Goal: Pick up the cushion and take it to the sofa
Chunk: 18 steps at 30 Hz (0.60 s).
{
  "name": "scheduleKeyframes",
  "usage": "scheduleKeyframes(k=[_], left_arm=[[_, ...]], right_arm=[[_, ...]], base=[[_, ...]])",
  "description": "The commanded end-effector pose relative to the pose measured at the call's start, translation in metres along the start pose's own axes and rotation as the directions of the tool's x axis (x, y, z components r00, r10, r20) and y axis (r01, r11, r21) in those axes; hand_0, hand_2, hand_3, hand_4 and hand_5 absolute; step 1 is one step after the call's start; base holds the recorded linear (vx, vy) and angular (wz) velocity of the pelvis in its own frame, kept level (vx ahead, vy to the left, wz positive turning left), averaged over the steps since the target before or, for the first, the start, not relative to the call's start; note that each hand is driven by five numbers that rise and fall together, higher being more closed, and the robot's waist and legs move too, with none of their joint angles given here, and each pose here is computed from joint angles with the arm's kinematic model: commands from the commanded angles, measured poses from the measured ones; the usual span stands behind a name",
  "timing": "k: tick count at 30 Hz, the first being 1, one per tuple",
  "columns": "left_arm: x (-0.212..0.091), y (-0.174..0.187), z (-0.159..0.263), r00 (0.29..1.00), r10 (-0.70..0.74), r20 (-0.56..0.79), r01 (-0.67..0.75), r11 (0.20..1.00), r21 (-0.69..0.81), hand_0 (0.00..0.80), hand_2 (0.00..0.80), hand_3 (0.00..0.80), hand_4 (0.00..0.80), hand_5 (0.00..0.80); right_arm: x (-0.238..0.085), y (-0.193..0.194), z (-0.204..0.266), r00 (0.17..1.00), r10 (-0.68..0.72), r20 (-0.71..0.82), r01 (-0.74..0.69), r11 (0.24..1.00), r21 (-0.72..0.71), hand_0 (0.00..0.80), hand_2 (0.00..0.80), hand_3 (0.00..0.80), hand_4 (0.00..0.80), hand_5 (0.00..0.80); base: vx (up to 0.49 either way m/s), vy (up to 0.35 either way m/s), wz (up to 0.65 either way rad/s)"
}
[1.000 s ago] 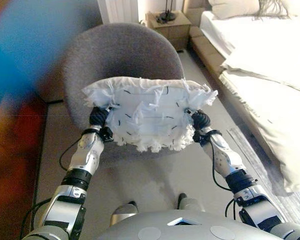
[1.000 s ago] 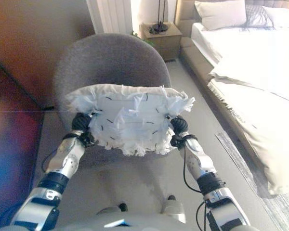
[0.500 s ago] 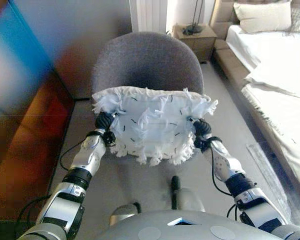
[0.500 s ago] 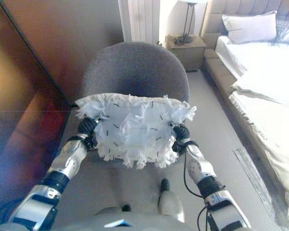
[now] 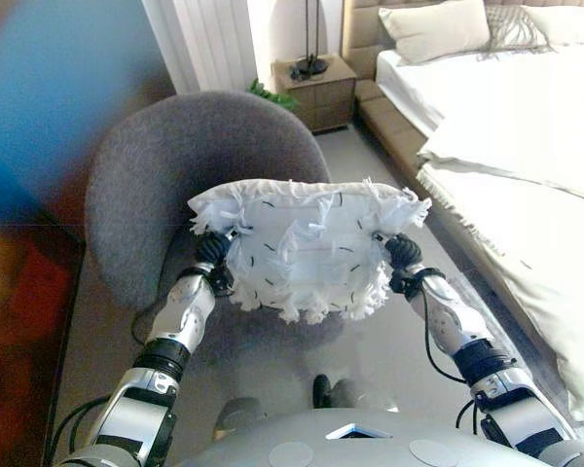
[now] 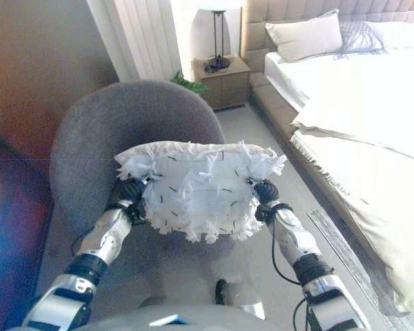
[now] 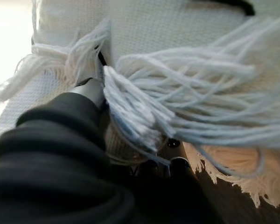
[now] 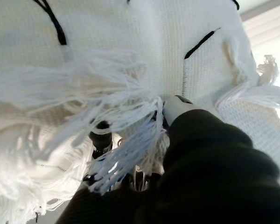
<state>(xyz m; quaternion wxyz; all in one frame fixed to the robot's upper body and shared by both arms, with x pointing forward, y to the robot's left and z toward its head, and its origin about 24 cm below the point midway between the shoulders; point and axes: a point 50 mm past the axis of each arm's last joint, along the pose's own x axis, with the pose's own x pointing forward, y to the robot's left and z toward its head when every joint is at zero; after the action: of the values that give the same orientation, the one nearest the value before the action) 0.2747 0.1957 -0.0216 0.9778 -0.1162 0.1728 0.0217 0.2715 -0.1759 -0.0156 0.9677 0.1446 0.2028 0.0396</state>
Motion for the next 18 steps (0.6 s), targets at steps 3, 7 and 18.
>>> scheduleKeyframes(k=[3, 7, 18], left_arm=[[0.005, -0.003, 0.053, 0.971, -0.053, 0.233, 0.063, 0.997, -0.034, 0.800, 0.800, 0.800, 0.800, 0.800], [0.010, -0.006, 0.051, 0.975, -0.056, 0.214, 0.067, 0.997, -0.044, 0.800, 0.800, 0.800, 0.800, 0.800], [0.021, -0.013, 0.055, 0.973, -0.066, 0.220, 0.066, 0.998, 0.009, 0.800, 0.800, 0.800, 0.800, 0.800]], right_arm=[[0.013, 0.051, 0.030, 0.974, 0.191, 0.121, -0.197, 0.980, 0.041, 0.800, 0.800, 0.800, 0.800, 0.800], [0.016, 0.054, 0.034, 0.977, 0.176, 0.123, -0.182, 0.983, 0.033, 0.800, 0.800, 0.800, 0.800, 0.800], [0.021, 0.055, 0.033, 0.981, 0.173, 0.086, -0.177, 0.983, 0.048, 0.800, 0.800, 0.800, 0.800, 0.800]], base=[[0.227, 0.104, -0.23], [0.198, 0.187, -0.17], [0.149, 0.194, -0.09]])
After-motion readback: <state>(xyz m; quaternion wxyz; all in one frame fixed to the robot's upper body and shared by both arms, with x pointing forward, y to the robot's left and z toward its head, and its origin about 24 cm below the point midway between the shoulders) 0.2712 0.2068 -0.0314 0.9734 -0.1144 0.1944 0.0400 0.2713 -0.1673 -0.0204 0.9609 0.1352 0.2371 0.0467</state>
